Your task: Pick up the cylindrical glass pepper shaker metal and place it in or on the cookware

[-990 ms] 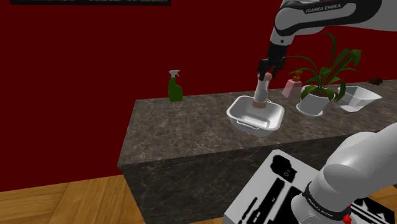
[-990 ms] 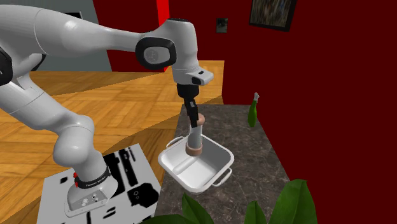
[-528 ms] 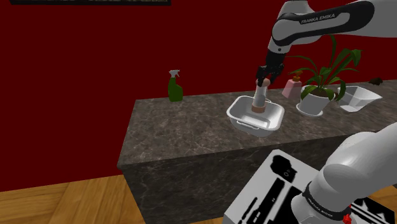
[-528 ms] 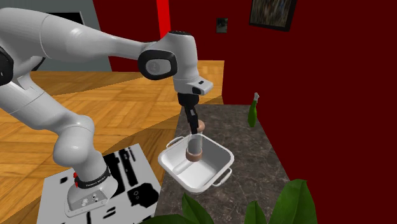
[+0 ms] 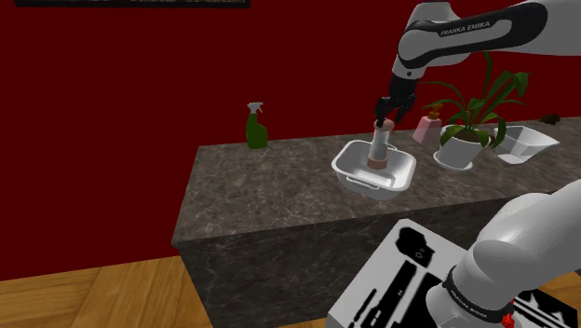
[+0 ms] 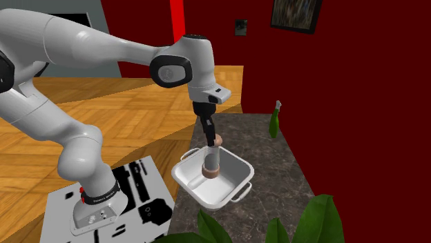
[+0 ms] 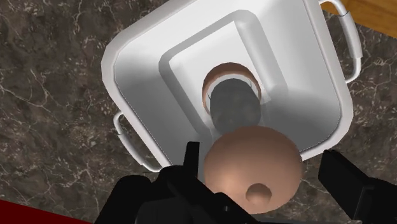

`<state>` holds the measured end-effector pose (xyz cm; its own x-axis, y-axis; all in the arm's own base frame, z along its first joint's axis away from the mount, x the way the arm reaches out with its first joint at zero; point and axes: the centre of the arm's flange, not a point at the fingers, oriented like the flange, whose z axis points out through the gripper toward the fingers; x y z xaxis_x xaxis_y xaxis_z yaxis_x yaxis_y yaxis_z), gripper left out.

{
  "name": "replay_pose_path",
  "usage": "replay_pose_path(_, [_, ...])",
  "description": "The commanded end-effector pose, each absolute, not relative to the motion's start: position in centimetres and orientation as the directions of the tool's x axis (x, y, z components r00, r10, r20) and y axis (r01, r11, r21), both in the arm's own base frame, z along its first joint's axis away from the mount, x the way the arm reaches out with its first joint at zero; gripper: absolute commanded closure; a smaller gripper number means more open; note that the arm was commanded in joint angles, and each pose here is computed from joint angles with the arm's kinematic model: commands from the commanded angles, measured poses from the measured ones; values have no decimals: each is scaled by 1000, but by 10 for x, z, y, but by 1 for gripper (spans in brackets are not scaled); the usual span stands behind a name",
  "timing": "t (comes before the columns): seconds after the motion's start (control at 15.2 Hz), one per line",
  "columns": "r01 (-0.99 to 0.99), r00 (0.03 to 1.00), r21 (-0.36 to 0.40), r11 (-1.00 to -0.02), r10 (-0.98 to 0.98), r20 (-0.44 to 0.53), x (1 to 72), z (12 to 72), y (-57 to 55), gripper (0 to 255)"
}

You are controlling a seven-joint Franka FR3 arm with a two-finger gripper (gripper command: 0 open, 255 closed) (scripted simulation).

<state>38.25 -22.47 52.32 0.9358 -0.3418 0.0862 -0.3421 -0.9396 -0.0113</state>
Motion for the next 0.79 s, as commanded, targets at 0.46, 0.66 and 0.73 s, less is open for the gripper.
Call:
replay_pose_path(0.46, [-342, 936, -11, -940, -342, 86, 379, 563, -224, 0])
replay_pose_path(0.66, [-342, 936, -11, -940, -342, 86, 378, 573, -224, 0])
replay_pose_path(0.73, [-342, 936, -11, -940, -342, 86, 378, 573, -224, 0])
